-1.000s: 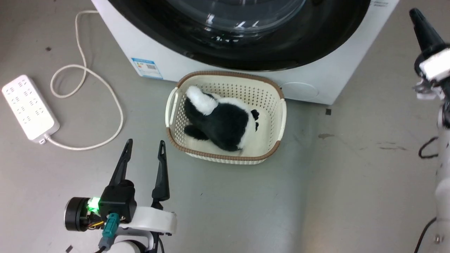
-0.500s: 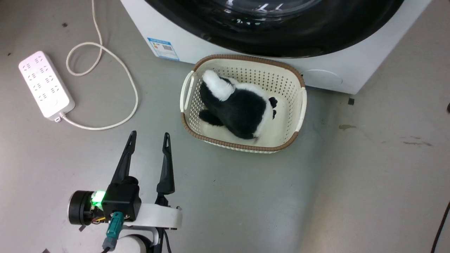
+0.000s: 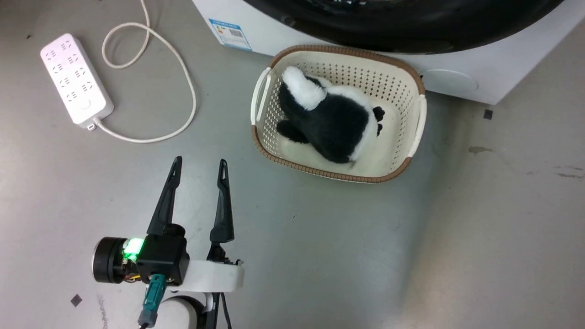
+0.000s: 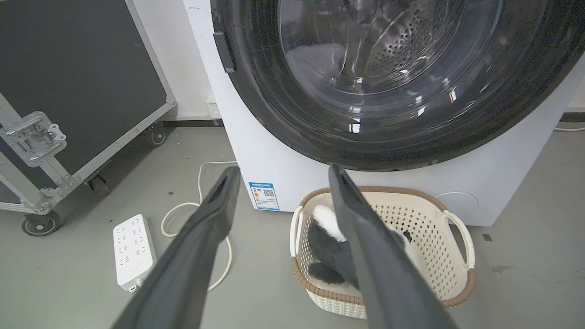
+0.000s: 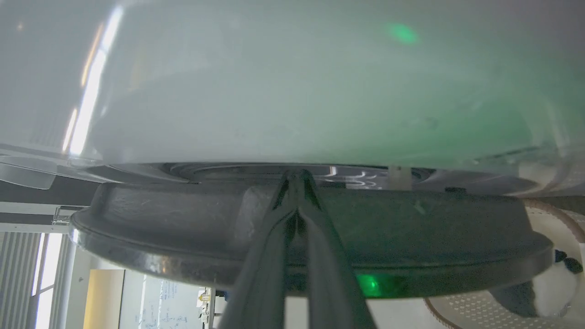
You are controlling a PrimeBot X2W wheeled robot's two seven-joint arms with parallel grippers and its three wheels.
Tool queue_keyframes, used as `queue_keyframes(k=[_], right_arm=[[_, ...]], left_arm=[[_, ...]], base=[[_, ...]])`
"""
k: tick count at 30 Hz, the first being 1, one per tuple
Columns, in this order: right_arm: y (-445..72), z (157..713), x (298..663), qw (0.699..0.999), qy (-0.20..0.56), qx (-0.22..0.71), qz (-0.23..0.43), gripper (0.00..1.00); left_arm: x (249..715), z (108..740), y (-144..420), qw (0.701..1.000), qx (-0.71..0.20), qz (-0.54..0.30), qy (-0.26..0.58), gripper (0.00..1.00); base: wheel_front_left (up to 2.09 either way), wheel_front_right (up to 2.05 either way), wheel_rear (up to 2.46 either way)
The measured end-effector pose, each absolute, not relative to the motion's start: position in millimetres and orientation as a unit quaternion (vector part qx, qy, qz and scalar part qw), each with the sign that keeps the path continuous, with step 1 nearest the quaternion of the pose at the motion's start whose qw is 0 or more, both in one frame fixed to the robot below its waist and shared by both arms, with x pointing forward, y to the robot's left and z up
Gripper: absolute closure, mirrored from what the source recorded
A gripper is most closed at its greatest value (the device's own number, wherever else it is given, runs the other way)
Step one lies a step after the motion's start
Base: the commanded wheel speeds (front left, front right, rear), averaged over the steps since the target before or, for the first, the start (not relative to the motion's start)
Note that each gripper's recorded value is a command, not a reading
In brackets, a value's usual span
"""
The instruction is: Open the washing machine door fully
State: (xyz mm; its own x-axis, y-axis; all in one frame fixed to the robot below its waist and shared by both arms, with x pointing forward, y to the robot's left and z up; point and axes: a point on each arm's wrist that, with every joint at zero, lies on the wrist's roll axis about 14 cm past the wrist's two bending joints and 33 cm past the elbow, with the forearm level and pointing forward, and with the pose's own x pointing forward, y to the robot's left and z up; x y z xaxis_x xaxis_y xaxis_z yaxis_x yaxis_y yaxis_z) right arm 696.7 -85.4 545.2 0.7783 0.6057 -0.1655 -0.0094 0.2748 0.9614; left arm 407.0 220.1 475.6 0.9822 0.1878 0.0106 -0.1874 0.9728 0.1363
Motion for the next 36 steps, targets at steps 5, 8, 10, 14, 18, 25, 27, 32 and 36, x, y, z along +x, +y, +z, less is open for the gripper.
queue_keyframes(k=[5,8,10,14,18,25,27,32,36], right_arm=[[-83,543,695,0.749,0.275,0.566,0.208,1.0],[-81,543,690,0.752,0.285,0.555,0.212,1.0],[-82,543,685,0.752,0.288,0.553,0.213,1.0],[-79,532,659,0.746,0.319,0.544,0.215,1.0],[-71,527,640,0.737,0.335,0.544,0.221,1.0],[-49,520,592,0.715,0.369,0.539,0.249,1.0],[-42,519,577,0.707,0.379,0.539,0.259,1.0],[-20,518,535,0.687,0.405,0.53,0.289,1.0],[-9,519,506,0.674,0.422,0.52,0.313,1.0]], left_arm=[[408,476,220,0.993,0.069,0.096,-0.001,0.0],[408,480,219,0.993,0.068,0.095,-0.006,0.0],[408,483,218,0.993,0.067,0.094,-0.011,0.0],[405,498,216,0.993,0.064,0.091,-0.032,0.0],[403,508,214,0.993,0.062,0.089,-0.046,0.0],[390,526,213,0.992,0.06,0.085,-0.068,0.0],[383,526,214,0.992,0.06,0.084,-0.068,0.0],[366,531,211,0.993,0.056,0.079,-0.072,0.0],[354,534,209,0.993,0.049,0.076,-0.076,0.0]], base=[[0.0,0.0,0.0],[0.0,0.0,0.0],[0.0,0.0,0.0],[0.0,0.0,0.0],[0.0,0.0,0.0],[0.0,0.0,0.0],[0.0,0.0,0.0],[0.0,0.0,0.0],[0.0,0.0,0.0]])
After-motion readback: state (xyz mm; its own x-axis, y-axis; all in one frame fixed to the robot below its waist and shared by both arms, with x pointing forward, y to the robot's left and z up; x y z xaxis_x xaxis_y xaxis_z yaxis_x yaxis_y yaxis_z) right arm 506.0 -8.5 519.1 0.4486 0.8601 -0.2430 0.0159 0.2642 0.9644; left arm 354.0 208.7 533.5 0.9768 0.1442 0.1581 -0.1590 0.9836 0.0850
